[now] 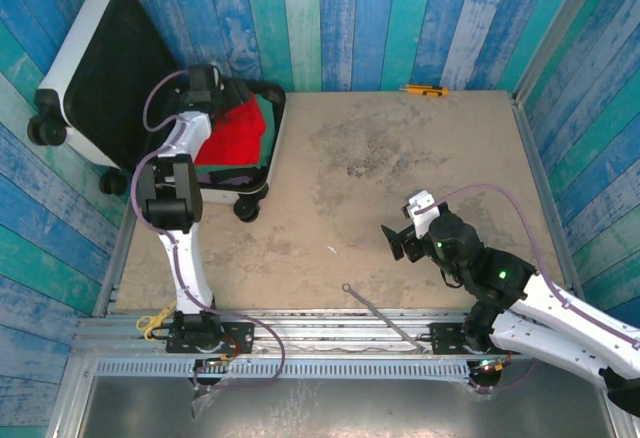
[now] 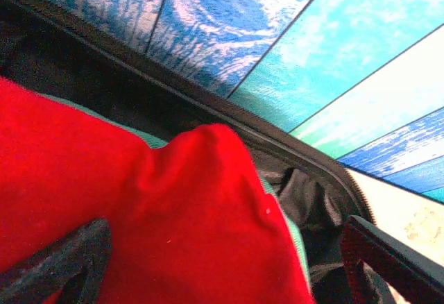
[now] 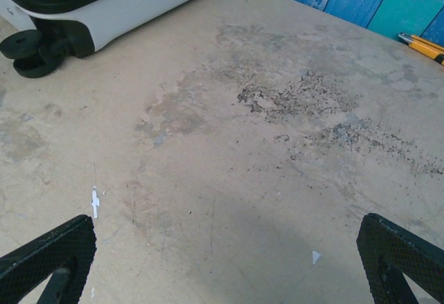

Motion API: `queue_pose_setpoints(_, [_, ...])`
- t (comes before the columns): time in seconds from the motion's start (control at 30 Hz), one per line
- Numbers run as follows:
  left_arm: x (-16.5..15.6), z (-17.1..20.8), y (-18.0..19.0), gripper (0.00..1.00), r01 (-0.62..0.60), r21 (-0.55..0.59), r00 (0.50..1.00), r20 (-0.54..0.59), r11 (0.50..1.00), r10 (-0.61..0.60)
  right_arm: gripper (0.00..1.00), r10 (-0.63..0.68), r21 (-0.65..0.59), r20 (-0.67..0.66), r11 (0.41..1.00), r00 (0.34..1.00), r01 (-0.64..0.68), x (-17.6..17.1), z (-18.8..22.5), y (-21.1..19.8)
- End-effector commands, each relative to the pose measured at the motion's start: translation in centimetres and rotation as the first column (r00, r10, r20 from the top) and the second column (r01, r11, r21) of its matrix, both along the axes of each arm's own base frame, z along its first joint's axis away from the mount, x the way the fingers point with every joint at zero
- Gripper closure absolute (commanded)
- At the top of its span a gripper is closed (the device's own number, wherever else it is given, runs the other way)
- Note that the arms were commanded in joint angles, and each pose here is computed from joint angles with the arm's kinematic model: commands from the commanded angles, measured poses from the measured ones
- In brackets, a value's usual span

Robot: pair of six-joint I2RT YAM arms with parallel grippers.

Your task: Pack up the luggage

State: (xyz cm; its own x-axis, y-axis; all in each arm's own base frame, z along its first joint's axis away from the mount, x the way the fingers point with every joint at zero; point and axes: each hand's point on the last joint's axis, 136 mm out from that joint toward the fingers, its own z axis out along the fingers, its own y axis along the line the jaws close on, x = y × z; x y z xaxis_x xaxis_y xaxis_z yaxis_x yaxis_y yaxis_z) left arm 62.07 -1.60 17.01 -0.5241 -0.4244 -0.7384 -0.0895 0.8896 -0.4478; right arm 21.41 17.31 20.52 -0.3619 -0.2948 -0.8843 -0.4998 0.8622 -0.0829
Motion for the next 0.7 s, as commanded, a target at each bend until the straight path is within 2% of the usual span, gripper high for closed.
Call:
queue_pose_setpoints(0.0, [-2.6, 5.2, 0.1, 0.06, 0.01, 0.081, 0.994, 0.111, 0.997, -0.019, 0.0, -0.003, 0.014, -0.005, 1.0, 1.0, 0.003, 0.1, 0.2, 0.1])
queue_pose_setpoints(0.1, [-5.9, 11.2, 3.0, 0.05, -0.179, 0.212, 0.962, 0.241, 0.961, 0.126, 0.0, 0.015, 0.029, -0.001, 0.999, 1.0, -0.015, 0.1, 0.7, 0.7])
queue_pose_setpoints(0.17, [-9.0, 15.4, 5.3, 0.04, -0.334, 0.293, 0.918, 0.317, 0.896, 0.239, 0.0, 0.031, 0.035, 0.006, 0.999, 1.0, -0.031, 0.3, 1.3, 1.2])
queue_pose_setpoints(0.3, [-14.7, 20.9, 9.2, 0.04, -0.547, 0.345, 0.825, 0.375, 0.763, 0.422, 0.0, 0.049, 0.02, 0.019, 0.999, 0.999, -0.049, 0.6, 2.2, 1.8])
queue_pose_setpoints(0.37, [-17.1, 22.7, 10.4, 0.04, -0.589, 0.407, 0.803, 0.386, 0.698, 0.454, 0.0, 0.058, 0.011, 0.027, 0.998, 0.998, -0.058, 0.8, 2.5, 2.1])
queue_pose_setpoints(0.47, [-20.2, 23.5, 11.2, 0.04, -0.601, 0.533, 0.799, 0.4, 0.596, 0.449, 0.0, 0.072, 0.016, 0.033, 0.997, 0.997, -0.073, 1.0, 2.7, 2.7])
queue_pose_setpoints(0.57, [-23.3, 23.2, 12.7, 0.04, -0.609, 0.666, 0.774, 0.378, 0.431, 0.508, 0.0, 0.093, 0.016, 0.035, 0.995, 0.995, -0.094, 1.3, 2.8, 3.6])
queue_pose_setpoints(0.63, [-24.3, 22.5, 13.9, 0.0, -0.575, 0.75, 0.759, 0.341, 0.326, 0.555, 0.0, 0.112, -0.001, 0.029, 0.994, 0.993, -0.112, 1.5, 3.0, 4.2])
queue_pose_setpoints(0.67, [-24.5, 22.1, 14.3, 0.02, -0.547, 0.789, 0.755, 0.321, 0.278, 0.572, 0.0, 0.118, -0.012, 0.024, 0.993, 0.993, -0.118, 1.6, 3.0, 4.4])
